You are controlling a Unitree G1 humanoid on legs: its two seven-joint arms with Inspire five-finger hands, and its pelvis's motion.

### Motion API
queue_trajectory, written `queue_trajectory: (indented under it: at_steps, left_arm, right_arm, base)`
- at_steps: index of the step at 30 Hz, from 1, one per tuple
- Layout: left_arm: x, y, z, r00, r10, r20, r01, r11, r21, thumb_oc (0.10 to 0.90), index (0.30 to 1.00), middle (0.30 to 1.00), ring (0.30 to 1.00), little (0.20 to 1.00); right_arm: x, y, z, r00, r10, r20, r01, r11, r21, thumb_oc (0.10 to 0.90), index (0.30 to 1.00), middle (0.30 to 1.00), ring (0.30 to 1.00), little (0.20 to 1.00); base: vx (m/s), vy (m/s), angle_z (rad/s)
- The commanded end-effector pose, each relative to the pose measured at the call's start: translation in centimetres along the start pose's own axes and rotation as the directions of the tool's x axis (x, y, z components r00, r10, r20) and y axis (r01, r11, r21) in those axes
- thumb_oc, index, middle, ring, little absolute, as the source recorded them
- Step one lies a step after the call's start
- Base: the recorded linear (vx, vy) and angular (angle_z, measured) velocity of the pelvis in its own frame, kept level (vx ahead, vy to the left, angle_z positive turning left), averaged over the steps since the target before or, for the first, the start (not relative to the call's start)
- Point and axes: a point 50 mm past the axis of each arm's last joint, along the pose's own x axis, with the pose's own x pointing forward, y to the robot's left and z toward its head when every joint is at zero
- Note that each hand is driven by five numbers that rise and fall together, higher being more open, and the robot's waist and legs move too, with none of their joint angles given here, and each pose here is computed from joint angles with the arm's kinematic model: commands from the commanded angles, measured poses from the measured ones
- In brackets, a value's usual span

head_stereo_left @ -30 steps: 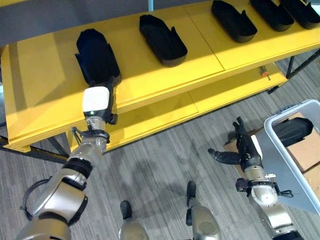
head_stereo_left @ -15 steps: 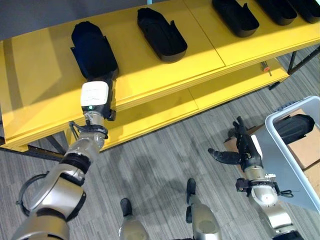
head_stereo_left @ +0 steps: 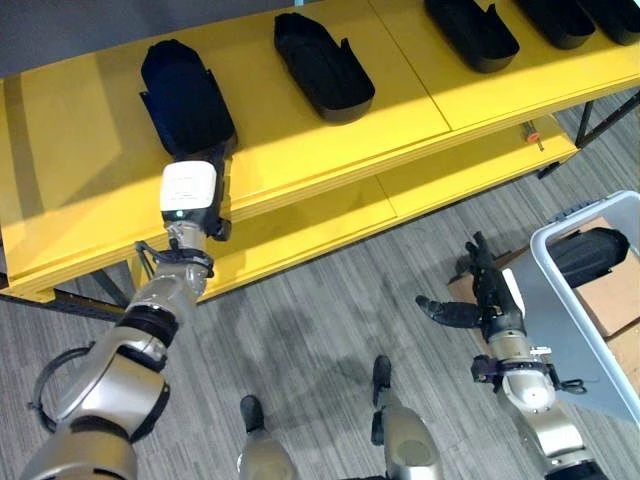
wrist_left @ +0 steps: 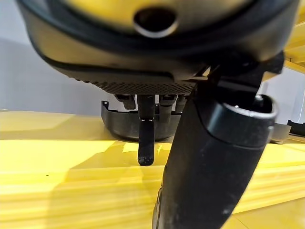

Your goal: Move parts from the plastic box to the shelf.

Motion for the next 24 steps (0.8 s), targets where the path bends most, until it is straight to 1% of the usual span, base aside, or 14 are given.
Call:
queue_trajectory:
  at_steps: [1,9,12,13,15,17,18,19,24]
  left_arm:
    - [1.4,2.1,-0.2,0.999,0.051,0.013,-0.051,0.999,0.005,0.9,1.0,1.0,1.0,1.0]
    - [0.2,1.2,-0.7,0.999,0.035,0.009,-0.034,0.999,-0.025,0.9,1.0,1.0,1.0,1.0]
    - [-1.9,-0.1,-0.2,0.999,0.027,0.037,-0.023,0.995,-0.098,0.9,1.0,1.0,1.0,1.0]
    - [-1.9,-0.1,-0.3,0.999,0.025,0.035,-0.022,0.995,-0.098,0.9,1.0,1.0,1.0,1.0]
    - [-3.0,-1.0,-0.4,1.0,0.004,0.029,-0.001,0.993,-0.122,0.9,1.0,1.0,1.0,1.0]
    - [-4.8,-2.0,-0.1,0.999,-0.015,0.041,0.021,0.986,-0.167,0.9,1.0,1.0,1.0,1.0]
    - [-4.9,-2.0,-0.1,0.999,-0.016,0.04,0.023,0.986,-0.167,0.9,1.0,1.0,1.0,1.0]
    - [-6.3,-2.8,0.2,0.998,-0.038,0.046,0.047,0.977,-0.206,0.9,1.0,1.0,1.0,1.0]
    - [-9.1,-3.5,-0.1,0.997,-0.065,0.037,0.073,0.961,-0.268,0.9,1.0,1.0,1.0,1.0]
  right_arm:
    - [2.2,-1.4,5.8,0.954,-0.035,0.298,0.033,0.999,0.011,0.9,1.0,1.0,1.0,1.0]
    - [2.3,-1.4,5.6,0.956,-0.033,0.291,0.035,0.999,0.0,0.9,1.0,1.0,1.0,1.0]
    - [2.1,-2.0,5.2,0.961,-0.063,0.271,0.067,0.998,-0.008,0.9,1.0,1.0,1.0,1.0]
    - [2.0,-2.0,5.1,0.961,-0.061,0.27,0.066,0.998,-0.009,0.9,1.0,1.0,1.0,1.0]
    - [2.0,-2.2,5.0,0.962,-0.074,0.263,0.079,0.997,-0.009,0.9,1.0,1.0,1.0,1.0]
    - [1.7,-2.7,4.7,0.963,-0.096,0.251,0.103,0.995,-0.014,0.9,1.0,1.0,1.0,1.0]
    - [1.7,-2.7,4.7,0.963,-0.095,0.25,0.102,0.995,-0.015,0.9,1.0,1.0,1.0,1.0]
    - [1.5,-3.0,4.6,0.963,-0.116,0.244,0.123,0.992,-0.016,0.9,1.0,1.0,1.0,1.0]
    - [1.1,-3.7,4.3,0.962,-0.144,0.232,0.154,0.988,-0.028,0.9,1.0,1.0,1.0,1.0]
  base:
    - [0.0,0.015,-0.04]
    - [0.0,0.004,-0.01]
    - [0.01,-0.001,0.0]
    - [0.0,0.0,0.0]
    - [0.0,0.0,0.0]
    - [0.0,0.0,0.0]
    - [0.0,0.0,0.0]
    - [0.0,0.0,0.0]
    - [-0.01,-0.011,0.04]
